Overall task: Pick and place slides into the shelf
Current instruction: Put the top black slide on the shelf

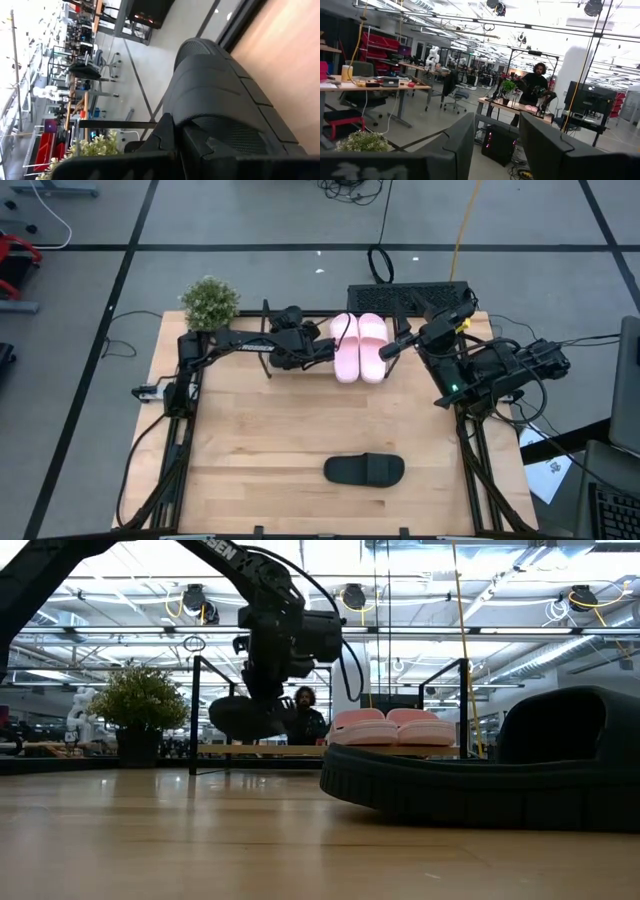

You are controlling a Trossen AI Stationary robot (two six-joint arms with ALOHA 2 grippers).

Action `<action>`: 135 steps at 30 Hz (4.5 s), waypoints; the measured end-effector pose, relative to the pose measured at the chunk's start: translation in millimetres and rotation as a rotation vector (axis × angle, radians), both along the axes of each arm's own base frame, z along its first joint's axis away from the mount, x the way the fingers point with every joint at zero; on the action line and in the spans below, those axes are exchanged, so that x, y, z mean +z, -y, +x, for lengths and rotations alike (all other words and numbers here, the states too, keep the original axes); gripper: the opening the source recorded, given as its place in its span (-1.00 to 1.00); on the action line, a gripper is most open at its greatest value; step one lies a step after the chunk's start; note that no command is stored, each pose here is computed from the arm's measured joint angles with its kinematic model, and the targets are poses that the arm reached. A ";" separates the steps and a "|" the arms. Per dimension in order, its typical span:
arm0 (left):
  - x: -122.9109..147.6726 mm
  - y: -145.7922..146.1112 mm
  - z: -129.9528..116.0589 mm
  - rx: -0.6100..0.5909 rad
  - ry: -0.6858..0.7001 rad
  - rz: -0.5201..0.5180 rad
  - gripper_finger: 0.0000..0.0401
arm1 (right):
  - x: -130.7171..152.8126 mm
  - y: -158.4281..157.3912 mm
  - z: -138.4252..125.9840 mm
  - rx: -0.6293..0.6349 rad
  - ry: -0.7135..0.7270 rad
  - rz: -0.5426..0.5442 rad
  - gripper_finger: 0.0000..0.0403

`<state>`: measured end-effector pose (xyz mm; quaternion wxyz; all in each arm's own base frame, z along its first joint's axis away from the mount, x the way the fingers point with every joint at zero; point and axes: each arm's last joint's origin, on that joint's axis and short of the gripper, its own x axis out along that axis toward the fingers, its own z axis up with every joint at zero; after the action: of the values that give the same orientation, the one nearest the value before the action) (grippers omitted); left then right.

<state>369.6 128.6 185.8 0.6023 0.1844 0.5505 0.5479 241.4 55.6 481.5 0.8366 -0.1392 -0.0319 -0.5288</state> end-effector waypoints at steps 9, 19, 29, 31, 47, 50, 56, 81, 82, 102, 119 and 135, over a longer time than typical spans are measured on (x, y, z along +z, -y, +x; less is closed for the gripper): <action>-15.2 -0.9 2.2 0.008 -0.025 -0.022 -1.00 | -0.1 -0.1 0.0 -0.004 -0.019 -0.009 -0.28; -20.1 -0.4 2.0 0.011 -0.045 -0.027 -1.00 | -0.2 -0.1 0.0 -0.006 -0.022 -0.008 -0.28; -20.6 2.6 -1.7 0.030 -0.053 -0.048 -1.00 | -0.3 -0.2 0.2 -0.005 -0.024 -0.011 -0.28; -20.7 2.7 -1.7 0.030 -0.053 -0.050 -1.00 | -0.3 -0.1 0.2 -0.005 -0.024 -0.011 -0.28; -20.9 12.0 -1.7 0.007 -0.086 -0.072 -1.00 | -0.3 0.0 0.3 -0.004 -0.018 -0.009 -0.28; -20.8 13.0 -2.0 0.006 -0.092 -0.073 -1.00 | -0.2 0.1 0.2 -0.004 -0.018 -0.009 -0.28; -18.0 12.7 -1.7 0.007 -0.095 -0.061 -1.00 | -0.8 3.9 2.0 -0.020 -0.028 -0.012 -0.28; -2.8 17.6 -0.6 0.035 -0.074 -0.052 -1.00 | -4.4 7.5 8.2 -0.027 -0.053 -0.013 -0.28; -3.2 17.7 -0.5 0.034 -0.075 -0.053 -1.00 | -4.4 7.5 8.2 -0.027 -0.053 -0.013 -0.28; -5.9 10.0 -2.5 0.052 -0.073 -0.064 -1.00 | -4.5 7.1 8.1 -0.028 -0.059 -0.014 -0.28; -6.4 8.6 -3.1 0.056 -0.072 -0.079 -1.00 | -4.4 7.1 8.1 -0.029 -0.061 -0.014 -0.28; -21.9 10.7 -8.1 0.061 -0.070 -0.114 -1.00 | -4.5 7.1 8.1 -0.028 -0.058 -0.013 -0.28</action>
<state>361.4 117.9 163.9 0.5750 0.1522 0.6070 0.5271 249.5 48.4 477.0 0.8288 -0.1602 -0.0090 -0.5361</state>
